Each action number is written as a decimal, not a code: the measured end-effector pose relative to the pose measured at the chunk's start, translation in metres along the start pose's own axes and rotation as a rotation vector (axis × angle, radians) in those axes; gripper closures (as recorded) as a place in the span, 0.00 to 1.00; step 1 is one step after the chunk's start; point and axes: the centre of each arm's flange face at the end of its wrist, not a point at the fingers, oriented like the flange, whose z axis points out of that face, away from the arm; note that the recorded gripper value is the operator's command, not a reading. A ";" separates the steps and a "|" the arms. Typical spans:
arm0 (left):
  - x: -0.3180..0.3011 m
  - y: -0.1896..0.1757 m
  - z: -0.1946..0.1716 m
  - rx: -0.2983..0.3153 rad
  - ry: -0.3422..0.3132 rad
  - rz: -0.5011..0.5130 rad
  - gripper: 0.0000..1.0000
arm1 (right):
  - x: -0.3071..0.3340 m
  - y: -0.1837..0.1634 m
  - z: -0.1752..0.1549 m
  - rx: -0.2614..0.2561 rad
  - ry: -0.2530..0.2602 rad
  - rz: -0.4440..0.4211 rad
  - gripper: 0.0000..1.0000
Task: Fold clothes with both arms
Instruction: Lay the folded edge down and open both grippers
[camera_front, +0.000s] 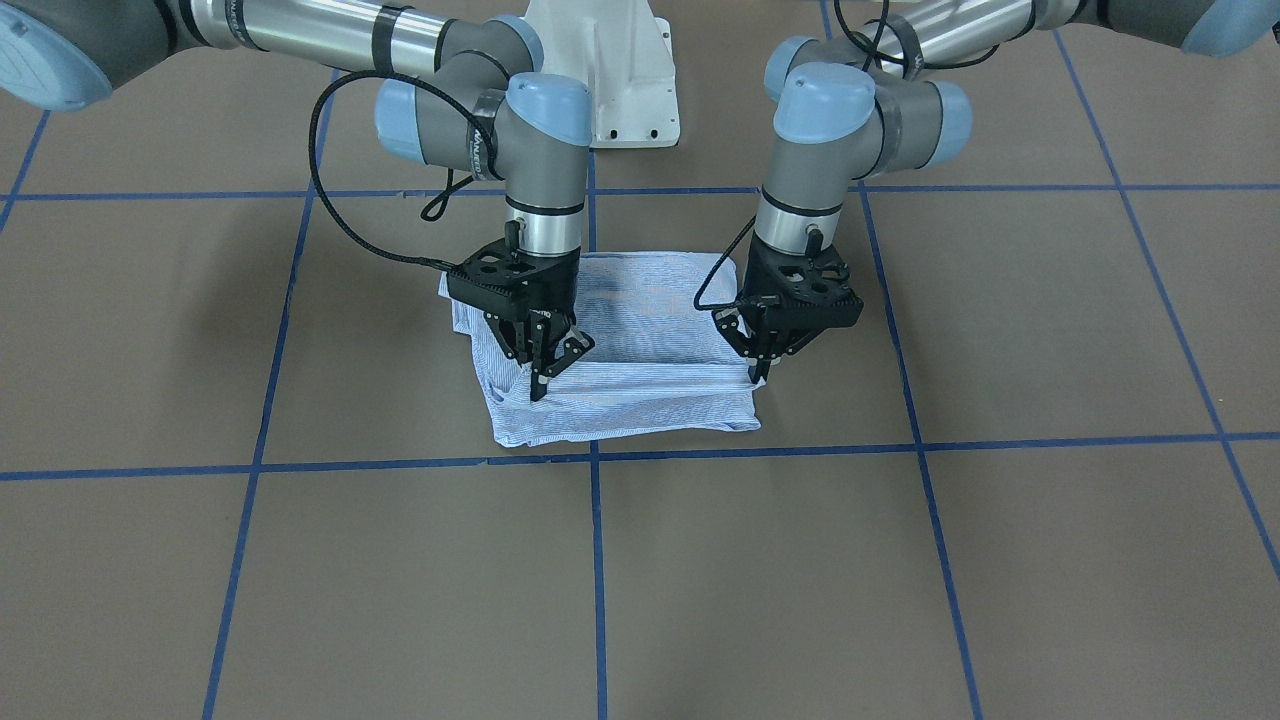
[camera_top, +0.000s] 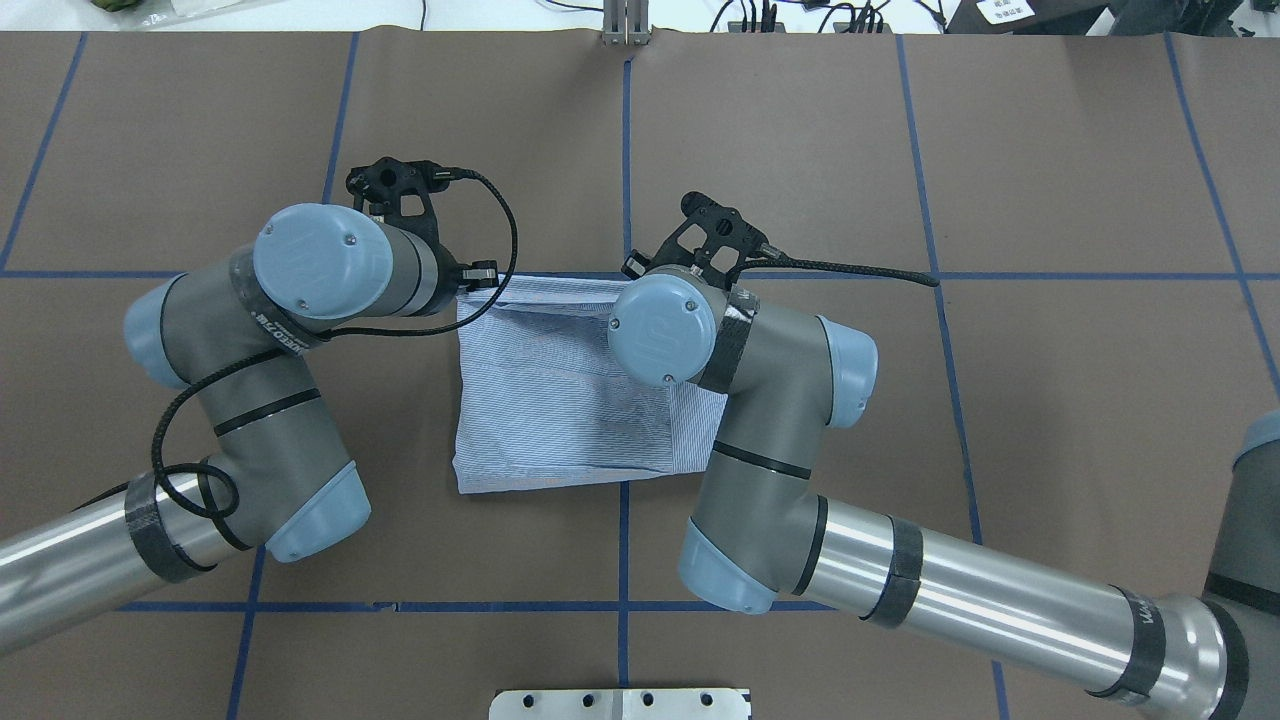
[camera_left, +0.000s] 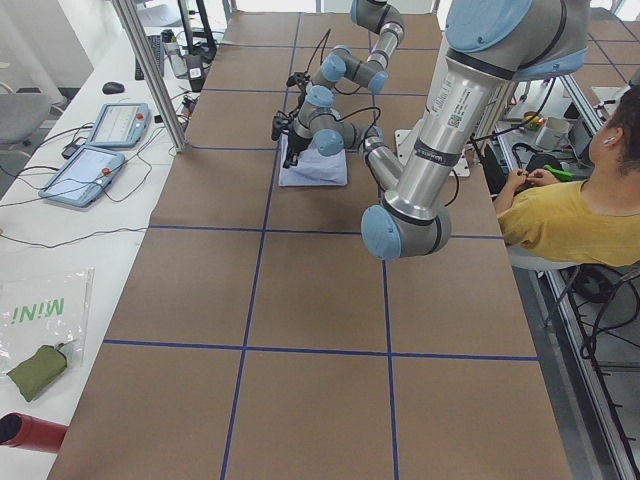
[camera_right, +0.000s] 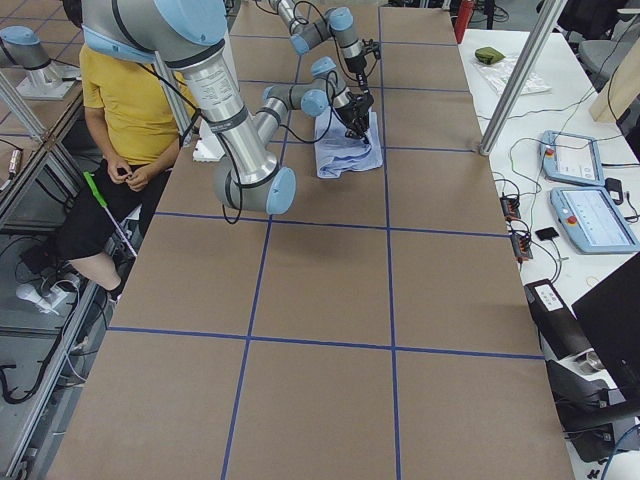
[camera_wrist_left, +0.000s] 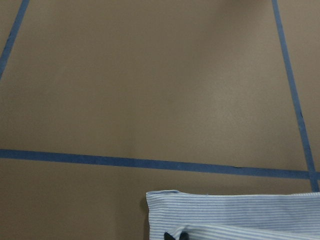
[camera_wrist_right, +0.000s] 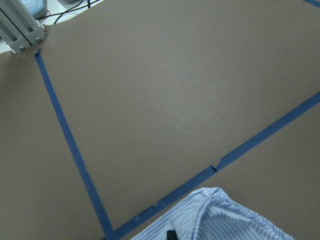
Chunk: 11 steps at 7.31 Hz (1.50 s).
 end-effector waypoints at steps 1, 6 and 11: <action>-0.001 -0.002 0.014 0.005 0.011 0.004 0.00 | -0.002 -0.005 0.004 -0.004 0.005 -0.021 0.00; -0.018 -0.013 -0.023 -0.016 0.131 0.194 0.00 | -0.013 -0.015 -0.009 -0.147 0.010 -0.106 0.00; -0.023 -0.012 -0.034 -0.025 0.151 0.202 0.00 | 0.002 0.042 0.010 -0.121 0.047 -0.182 0.00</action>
